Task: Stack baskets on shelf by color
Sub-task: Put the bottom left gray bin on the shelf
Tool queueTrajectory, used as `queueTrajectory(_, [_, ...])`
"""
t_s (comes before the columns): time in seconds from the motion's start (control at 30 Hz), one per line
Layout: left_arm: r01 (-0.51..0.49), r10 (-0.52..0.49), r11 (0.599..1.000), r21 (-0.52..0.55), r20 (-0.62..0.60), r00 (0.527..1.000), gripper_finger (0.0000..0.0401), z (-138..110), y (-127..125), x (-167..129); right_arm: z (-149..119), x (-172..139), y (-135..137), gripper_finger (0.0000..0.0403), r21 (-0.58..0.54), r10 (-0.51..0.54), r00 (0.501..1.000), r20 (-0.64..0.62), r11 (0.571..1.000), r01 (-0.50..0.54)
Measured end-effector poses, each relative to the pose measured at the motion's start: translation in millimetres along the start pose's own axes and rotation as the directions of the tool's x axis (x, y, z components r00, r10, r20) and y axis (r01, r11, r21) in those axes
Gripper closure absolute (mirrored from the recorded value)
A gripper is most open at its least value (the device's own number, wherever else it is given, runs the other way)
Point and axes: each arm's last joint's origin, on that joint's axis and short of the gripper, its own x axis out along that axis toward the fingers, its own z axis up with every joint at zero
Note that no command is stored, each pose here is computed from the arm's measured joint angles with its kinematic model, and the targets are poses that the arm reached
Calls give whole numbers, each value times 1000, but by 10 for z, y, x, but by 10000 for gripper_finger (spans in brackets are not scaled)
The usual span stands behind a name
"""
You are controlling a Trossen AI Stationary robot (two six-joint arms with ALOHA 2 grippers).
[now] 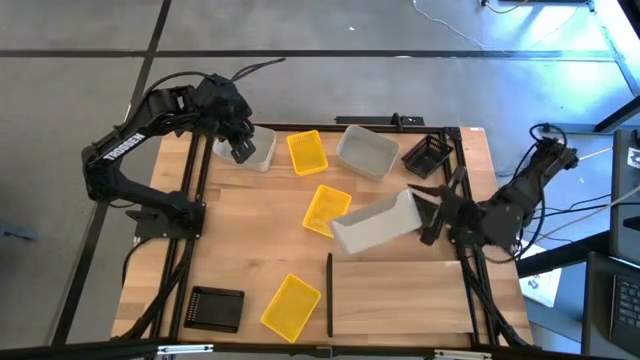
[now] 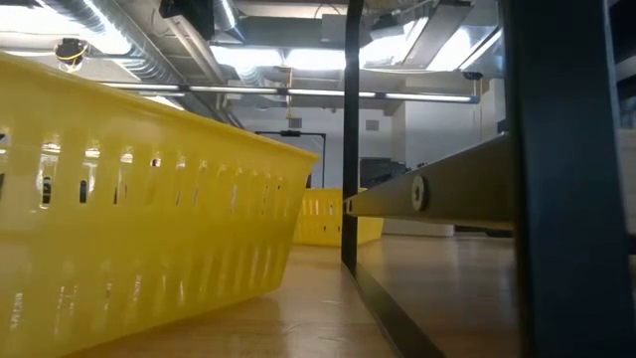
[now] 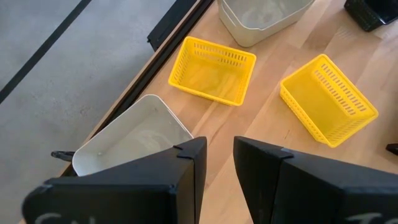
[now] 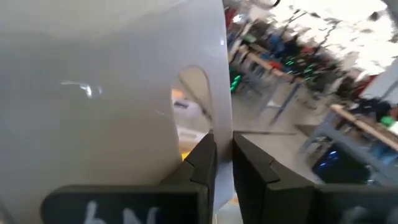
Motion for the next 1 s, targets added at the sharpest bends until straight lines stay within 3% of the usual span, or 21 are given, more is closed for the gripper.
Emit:
queueTrajectory(0.23, [0, 0, 999, -32, -2, 1000, 330, 2, -1, 7, -282, -21, -337, 363, 60, 157, 973, -168, 987, -148])
queueTrajectory(0.47, [0, 0, 999, -49, -2, 1000, 330, 2, -1, 7, -419, -36, -414, 363, 65, 256, 906, -337, 966, -249])
queueTrajectory(0.7, [1, -1, 998, -70, 6, 1000, 330, 41, -13, 58, -370, -59, -478, 363, -7, 179, 829, -529, 976, -216])
queueTrajectory(1.0, [0, -2, 998, -60, -34, 999, 330, 126, -65, 282, -313, 76, -265, 363, -113, 116, 782, -613, 966, -232])
